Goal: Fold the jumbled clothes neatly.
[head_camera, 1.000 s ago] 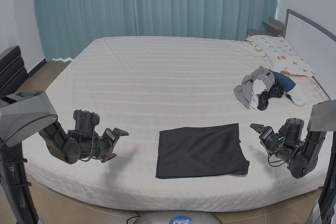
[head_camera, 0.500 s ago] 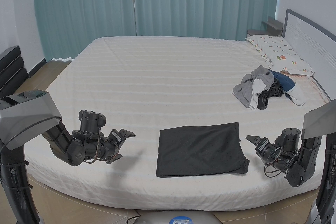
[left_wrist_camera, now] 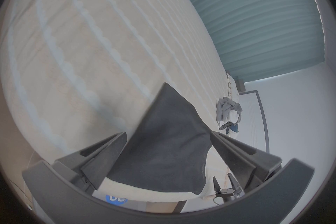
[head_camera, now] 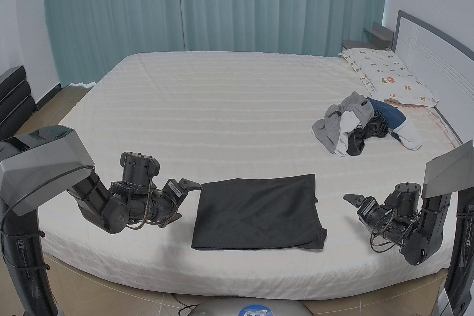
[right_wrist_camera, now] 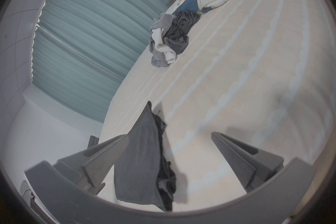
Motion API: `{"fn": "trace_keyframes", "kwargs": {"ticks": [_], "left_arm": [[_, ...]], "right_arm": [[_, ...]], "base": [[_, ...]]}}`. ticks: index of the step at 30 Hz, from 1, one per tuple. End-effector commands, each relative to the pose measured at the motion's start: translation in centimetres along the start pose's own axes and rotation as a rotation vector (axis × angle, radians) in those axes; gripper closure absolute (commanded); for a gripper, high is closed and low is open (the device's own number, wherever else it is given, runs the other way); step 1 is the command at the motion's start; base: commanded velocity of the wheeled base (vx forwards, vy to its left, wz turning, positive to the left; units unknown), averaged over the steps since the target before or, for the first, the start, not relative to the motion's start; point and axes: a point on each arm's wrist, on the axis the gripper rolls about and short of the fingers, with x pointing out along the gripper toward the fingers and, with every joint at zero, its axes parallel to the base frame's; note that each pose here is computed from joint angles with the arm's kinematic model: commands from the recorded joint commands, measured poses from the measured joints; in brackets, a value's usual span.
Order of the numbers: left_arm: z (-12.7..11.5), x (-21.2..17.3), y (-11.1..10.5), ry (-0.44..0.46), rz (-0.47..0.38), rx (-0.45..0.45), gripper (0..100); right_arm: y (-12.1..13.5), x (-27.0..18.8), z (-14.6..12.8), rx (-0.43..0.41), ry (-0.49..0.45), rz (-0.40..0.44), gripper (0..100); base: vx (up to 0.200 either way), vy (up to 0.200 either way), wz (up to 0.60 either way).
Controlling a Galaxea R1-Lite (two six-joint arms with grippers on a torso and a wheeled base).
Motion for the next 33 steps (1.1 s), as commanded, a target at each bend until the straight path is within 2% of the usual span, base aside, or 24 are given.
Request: {"fn": "trace_keyframes", "kwargs": {"ticks": [1, 4, 9, 13, 14, 17, 20, 22, 33], "left_arm": [[-0.4, 1.3, -0.2, -0.006, 0.007, 0.033, 0], [-1.2, 2.6, 0.6, -0.013, 0.054, 0.107, 0], [-2.3, 4.0, 2.1, -0.089, 0.129, 0.249, 0], [-2.4, 4.4, 2.6, -0.167, 0.112, 0.256, 0], [-2.0, 4.2, 2.6, -0.204, 0.073, 0.255, 0], [-1.1, 3.7, 3.1, -0.24, 0.053, 0.247, 0], [-0.3, 3.6, 3.6, -0.239, 0.055, 0.237, 0], [-0.3, 3.9, 4.0, -0.195, 0.041, 0.235, 0], [-1.4, 5.4, 4.5, -0.148, 0.031, 0.366, 0]], "right_arm": [[0.1, -0.1, 0.1, -0.002, -0.006, 0.008, 0], [0.1, 0.0, 0.0, -0.012, -0.003, 0.006, 0], [-0.1, 0.0, -0.1, -0.027, -0.002, 0.0, 0], [-0.2, -0.2, -0.1, -0.025, -0.013, -0.021, 0], [-0.3, -0.3, -0.2, -0.026, -0.02, -0.032, 0], [-0.1, -0.3, -0.3, -0.029, -0.018, -0.028, 0], [-0.2, -0.3, -0.4, -0.031, -0.015, -0.03, 0], [-0.1, -0.3, -0.5, -0.033, -0.011, -0.029, 0], [-0.1, -0.3, -0.5, -0.033, -0.01, -0.03, 0]], "base": [[0.0, 0.0, 0.0], [0.0, 0.0, 0.0], [0.0, 0.0, 0.0], [0.0, 0.0, 0.0], [0.0, 0.0, 0.0], [0.0, 0.0, 0.0], [0.0, 0.0, 0.0], [0.0, 0.0, 0.0], [0.0, 0.0, 0.0]]}}
